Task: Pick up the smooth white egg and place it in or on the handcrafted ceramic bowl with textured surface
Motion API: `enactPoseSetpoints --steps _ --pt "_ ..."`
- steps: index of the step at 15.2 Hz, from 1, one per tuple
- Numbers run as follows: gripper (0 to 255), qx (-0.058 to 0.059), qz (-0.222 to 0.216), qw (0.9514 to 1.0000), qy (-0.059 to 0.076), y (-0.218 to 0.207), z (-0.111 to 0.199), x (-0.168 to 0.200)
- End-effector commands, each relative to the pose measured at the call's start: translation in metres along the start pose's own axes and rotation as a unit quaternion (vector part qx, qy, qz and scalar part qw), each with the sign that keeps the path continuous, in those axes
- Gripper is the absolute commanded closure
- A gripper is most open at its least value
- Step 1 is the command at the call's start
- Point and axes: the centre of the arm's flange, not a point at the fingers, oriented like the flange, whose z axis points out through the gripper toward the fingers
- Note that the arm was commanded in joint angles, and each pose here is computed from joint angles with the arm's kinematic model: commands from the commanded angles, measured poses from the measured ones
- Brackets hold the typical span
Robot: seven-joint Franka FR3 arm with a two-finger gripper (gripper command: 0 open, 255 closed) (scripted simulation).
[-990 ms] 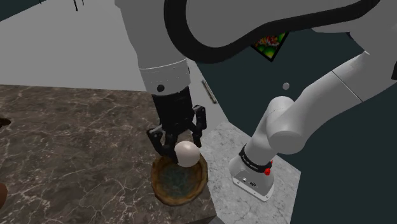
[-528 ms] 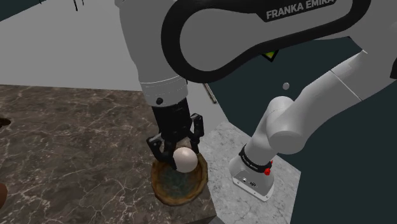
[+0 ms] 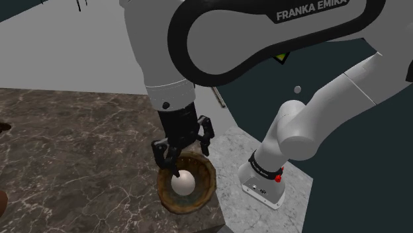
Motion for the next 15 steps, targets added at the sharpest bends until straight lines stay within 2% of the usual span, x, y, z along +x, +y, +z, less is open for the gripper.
enactPoseSetpoints --steps 1,3,7,15 --pt "0 0.000 0.000 1.0000 0.000 0.000 0.000 0.000" --pt "0 0.000 0.000 1.0000 0.000 0.000 0.000 0.000" --pt "0 0.000 0.000 1.0000 0.000 0.000 -0.050 0.000" --pt "0 0.000 0.000 1.0000 0.000 0.000 -0.050 0.000"
